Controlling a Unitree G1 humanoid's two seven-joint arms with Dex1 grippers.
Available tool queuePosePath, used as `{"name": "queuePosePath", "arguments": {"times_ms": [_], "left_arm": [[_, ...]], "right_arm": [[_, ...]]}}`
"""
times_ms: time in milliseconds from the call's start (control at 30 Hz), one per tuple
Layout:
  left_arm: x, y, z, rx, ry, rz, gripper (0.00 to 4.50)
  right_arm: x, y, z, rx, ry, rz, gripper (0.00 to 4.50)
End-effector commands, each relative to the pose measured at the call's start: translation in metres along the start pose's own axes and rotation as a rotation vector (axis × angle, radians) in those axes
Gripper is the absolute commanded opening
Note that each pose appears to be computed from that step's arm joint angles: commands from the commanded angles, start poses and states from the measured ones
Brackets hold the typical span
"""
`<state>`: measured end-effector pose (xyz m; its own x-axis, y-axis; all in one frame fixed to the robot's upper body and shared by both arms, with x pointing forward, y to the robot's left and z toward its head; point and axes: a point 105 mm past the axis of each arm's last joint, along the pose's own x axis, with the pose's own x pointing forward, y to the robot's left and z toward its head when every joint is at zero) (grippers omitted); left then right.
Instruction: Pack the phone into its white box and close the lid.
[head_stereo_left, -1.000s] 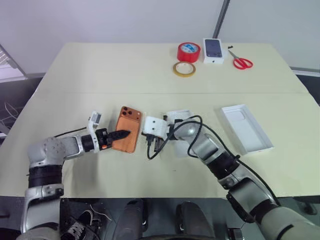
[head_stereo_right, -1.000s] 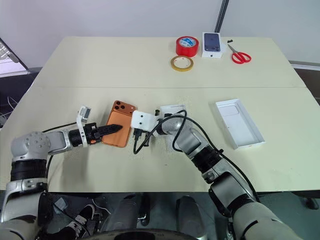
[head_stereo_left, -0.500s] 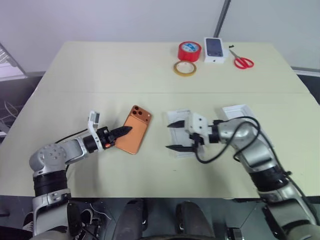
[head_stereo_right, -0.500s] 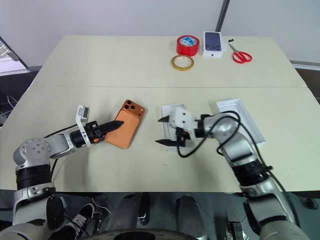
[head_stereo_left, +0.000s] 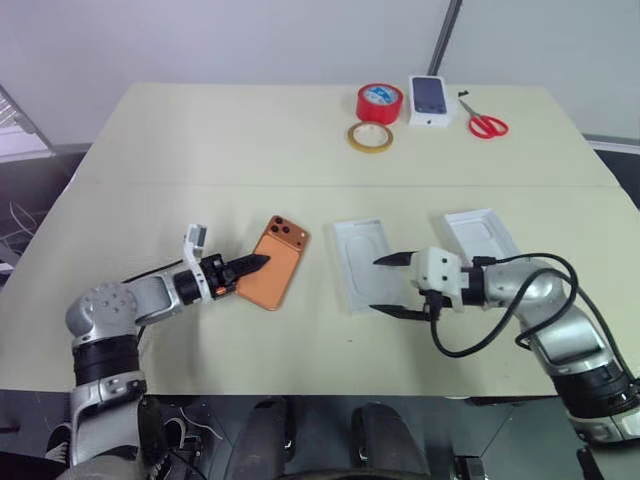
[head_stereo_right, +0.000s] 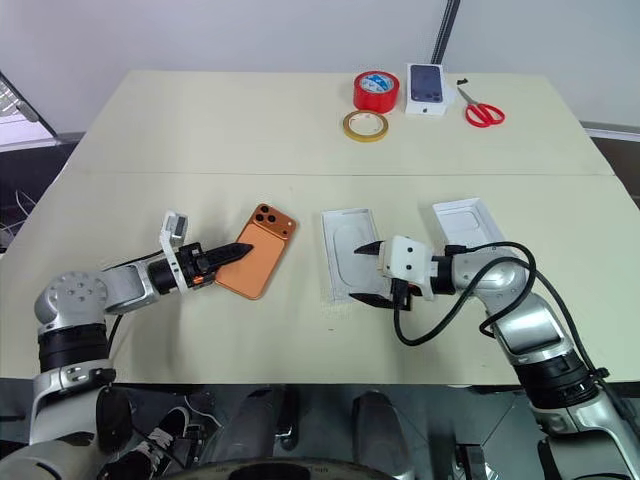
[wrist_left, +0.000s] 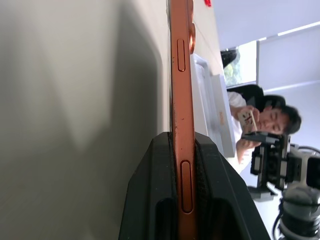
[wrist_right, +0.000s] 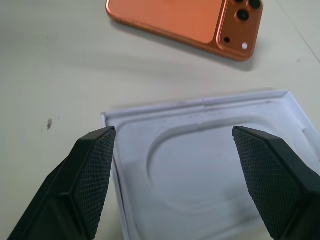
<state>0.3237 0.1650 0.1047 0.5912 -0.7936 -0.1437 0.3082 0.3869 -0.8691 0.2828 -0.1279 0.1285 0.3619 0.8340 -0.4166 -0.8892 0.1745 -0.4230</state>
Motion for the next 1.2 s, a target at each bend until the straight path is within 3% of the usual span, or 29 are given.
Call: {"name": "queuePosePath", "arguments": {"times_ms": [33,333,467,833,933,1033,1200], "left_arm": [[-0.006,-0.018,0.011,-0.016,-0.042,-0.098,0.01],[-0.001,-0.021,0.008,-0.054,-0.058,-0.123,0.01],[-0.001,-0.023,0.009,-0.017,-0.070,-0.116,0.00],[-0.001,-0.026,0.007,0.008,-0.072,-0.117,0.00],[0.001,-0.026,0.006,0.015,-0.063,-0.111,0.00],[0.001,-0.027,0.006,0.019,-0.066,-0.111,0.00],[0.010,-0.041,0.018,0.059,-0.101,-0.135,0.00]], "right_arm": [[-0.015,0.003,0.011,-0.056,-0.028,0.007,3.94],[-0.024,0.026,-0.010,-0.083,0.053,0.127,3.94],[-0.019,0.026,-0.011,-0.085,0.043,0.121,2.58],[-0.008,0.028,-0.024,-0.097,0.066,0.126,2.58],[-0.007,0.027,-0.028,-0.098,0.081,0.126,1.76],[-0.006,0.028,-0.029,-0.096,0.084,0.136,0.25],[0.006,0.020,-0.020,-0.087,0.053,0.075,0.11]]}}
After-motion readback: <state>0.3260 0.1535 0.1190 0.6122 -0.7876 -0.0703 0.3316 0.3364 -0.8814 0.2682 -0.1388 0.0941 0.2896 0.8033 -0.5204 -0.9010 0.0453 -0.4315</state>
